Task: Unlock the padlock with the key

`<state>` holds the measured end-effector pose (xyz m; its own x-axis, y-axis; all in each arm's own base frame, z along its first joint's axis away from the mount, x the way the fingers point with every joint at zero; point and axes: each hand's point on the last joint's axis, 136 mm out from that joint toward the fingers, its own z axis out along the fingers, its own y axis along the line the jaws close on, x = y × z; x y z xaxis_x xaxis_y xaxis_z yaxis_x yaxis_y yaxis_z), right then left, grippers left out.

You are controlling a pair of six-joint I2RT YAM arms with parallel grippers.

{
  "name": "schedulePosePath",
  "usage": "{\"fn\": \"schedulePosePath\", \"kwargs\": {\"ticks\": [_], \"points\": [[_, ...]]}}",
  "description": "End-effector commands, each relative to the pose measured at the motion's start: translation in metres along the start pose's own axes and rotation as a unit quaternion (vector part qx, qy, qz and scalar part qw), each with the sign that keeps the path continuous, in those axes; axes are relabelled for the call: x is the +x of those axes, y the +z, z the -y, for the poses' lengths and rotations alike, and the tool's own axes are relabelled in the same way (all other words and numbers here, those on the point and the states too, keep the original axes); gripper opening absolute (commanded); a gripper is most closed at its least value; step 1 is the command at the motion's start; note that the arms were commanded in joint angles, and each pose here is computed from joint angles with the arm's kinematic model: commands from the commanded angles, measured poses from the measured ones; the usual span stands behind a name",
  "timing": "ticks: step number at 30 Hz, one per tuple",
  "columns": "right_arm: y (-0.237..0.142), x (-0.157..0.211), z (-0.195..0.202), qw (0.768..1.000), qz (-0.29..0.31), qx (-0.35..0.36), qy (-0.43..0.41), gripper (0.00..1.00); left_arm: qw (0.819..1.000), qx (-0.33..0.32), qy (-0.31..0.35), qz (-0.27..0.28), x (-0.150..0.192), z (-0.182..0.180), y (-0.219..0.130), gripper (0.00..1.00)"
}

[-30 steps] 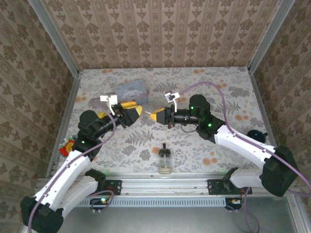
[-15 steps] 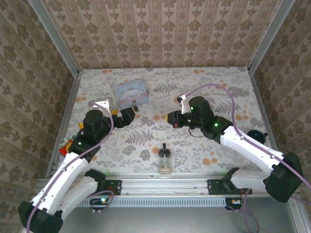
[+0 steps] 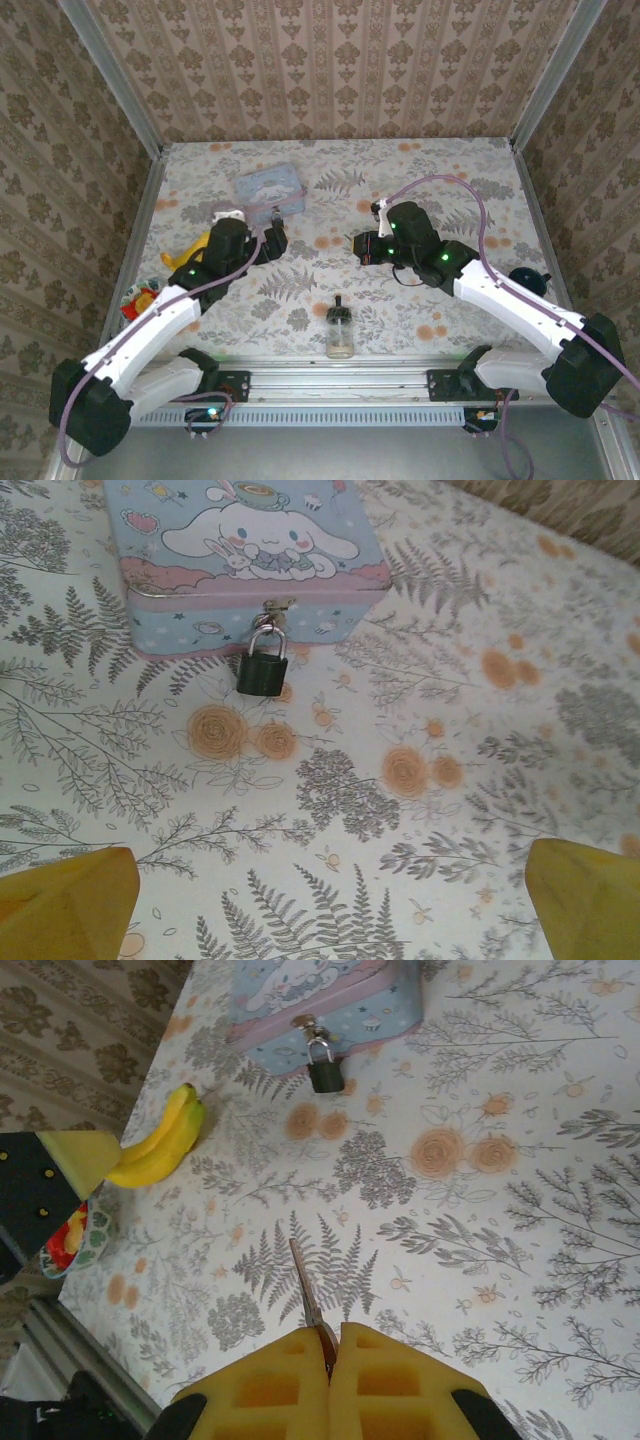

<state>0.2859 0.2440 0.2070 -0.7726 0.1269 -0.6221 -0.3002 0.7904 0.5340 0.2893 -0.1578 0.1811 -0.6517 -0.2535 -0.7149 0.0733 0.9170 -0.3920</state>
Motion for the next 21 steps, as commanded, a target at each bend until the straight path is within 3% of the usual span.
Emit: {"fn": "schedulePosePath", "kwargs": {"ticks": [1,9,21], "points": [[0.005,0.006,0.017,0.999,-0.006,0.038,0.006,0.00,0.998,-0.059,0.029,0.025,-0.014,-0.004,0.003,1.00],[0.009,0.008,0.025,0.998,-0.004,0.054,0.011,0.00,0.991,-0.115,0.067,0.003,-0.014,0.000,0.040,1.00],[0.014,0.014,0.036,0.997,-0.009,0.072,0.020,0.00,0.978,-0.146,0.137,-0.053,-0.003,0.009,0.094,1.00]]}}
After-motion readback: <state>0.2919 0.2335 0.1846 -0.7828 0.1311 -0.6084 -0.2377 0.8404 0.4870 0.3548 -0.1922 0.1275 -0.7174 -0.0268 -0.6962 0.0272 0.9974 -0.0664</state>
